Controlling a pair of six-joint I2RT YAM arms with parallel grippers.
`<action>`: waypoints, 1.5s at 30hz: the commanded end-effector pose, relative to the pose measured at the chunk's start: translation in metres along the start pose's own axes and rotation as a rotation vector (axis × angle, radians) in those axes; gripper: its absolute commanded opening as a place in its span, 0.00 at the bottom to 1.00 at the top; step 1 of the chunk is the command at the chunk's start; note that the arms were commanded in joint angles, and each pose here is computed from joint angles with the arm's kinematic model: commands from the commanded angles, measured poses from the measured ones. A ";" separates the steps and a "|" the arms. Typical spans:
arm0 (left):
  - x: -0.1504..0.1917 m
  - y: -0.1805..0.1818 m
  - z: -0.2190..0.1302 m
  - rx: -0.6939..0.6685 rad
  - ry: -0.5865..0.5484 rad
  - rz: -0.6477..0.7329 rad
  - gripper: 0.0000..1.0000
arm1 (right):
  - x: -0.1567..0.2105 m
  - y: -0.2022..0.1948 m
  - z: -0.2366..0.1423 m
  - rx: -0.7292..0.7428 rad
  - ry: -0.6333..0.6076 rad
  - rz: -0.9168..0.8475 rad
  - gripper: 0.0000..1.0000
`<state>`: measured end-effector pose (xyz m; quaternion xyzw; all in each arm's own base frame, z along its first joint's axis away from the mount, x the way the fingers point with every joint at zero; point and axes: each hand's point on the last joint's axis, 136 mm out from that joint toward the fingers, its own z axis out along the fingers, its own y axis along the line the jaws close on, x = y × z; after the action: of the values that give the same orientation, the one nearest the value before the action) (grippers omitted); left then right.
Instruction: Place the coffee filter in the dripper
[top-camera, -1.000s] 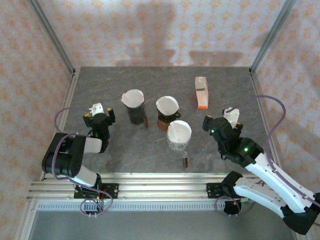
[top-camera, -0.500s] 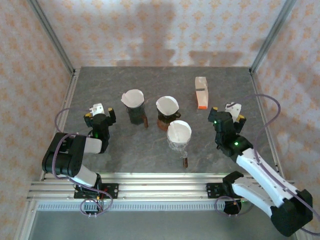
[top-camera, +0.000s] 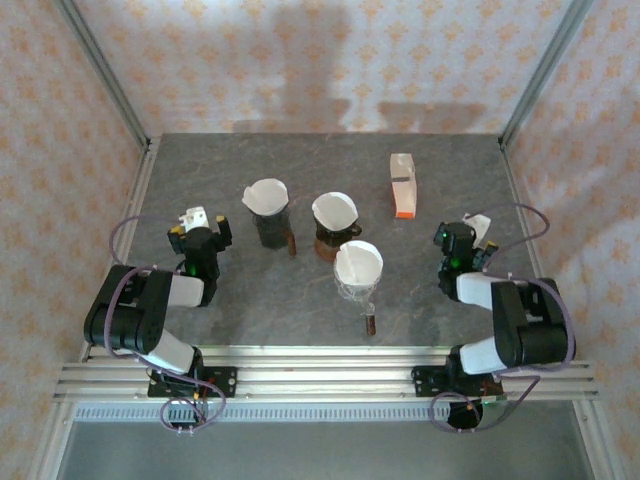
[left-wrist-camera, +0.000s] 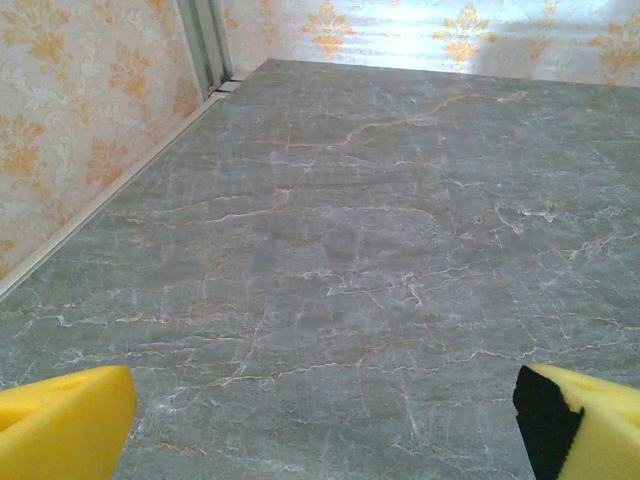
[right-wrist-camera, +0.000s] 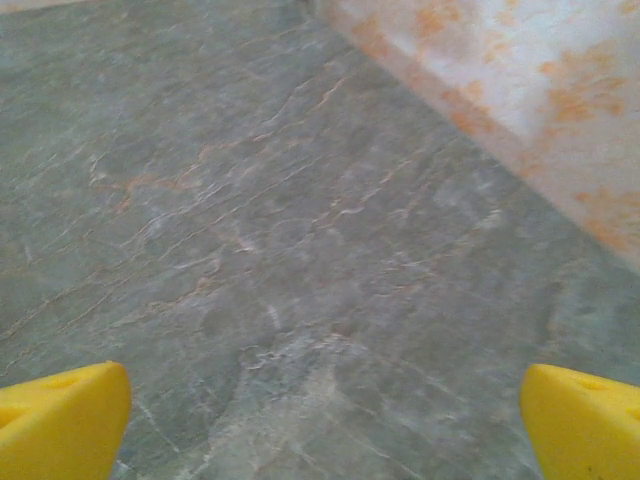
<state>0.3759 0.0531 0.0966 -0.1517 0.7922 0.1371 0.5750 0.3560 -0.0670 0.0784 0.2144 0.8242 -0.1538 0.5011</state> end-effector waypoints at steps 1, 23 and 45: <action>-0.007 -0.002 0.002 0.002 -0.014 0.012 1.00 | -0.031 0.032 0.009 -0.133 -0.071 0.009 1.00; -0.007 -0.002 0.003 0.003 -0.015 0.012 1.00 | -0.021 0.034 0.006 -0.178 -0.102 0.017 0.99; -0.007 -0.002 0.003 0.003 -0.016 0.013 1.00 | -0.020 0.034 0.007 -0.176 -0.096 0.014 0.99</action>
<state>0.3758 0.0531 0.0965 -0.1517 0.7923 0.1372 0.5748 0.3848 -0.0422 0.0861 0.1678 0.8150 -0.0824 0.5485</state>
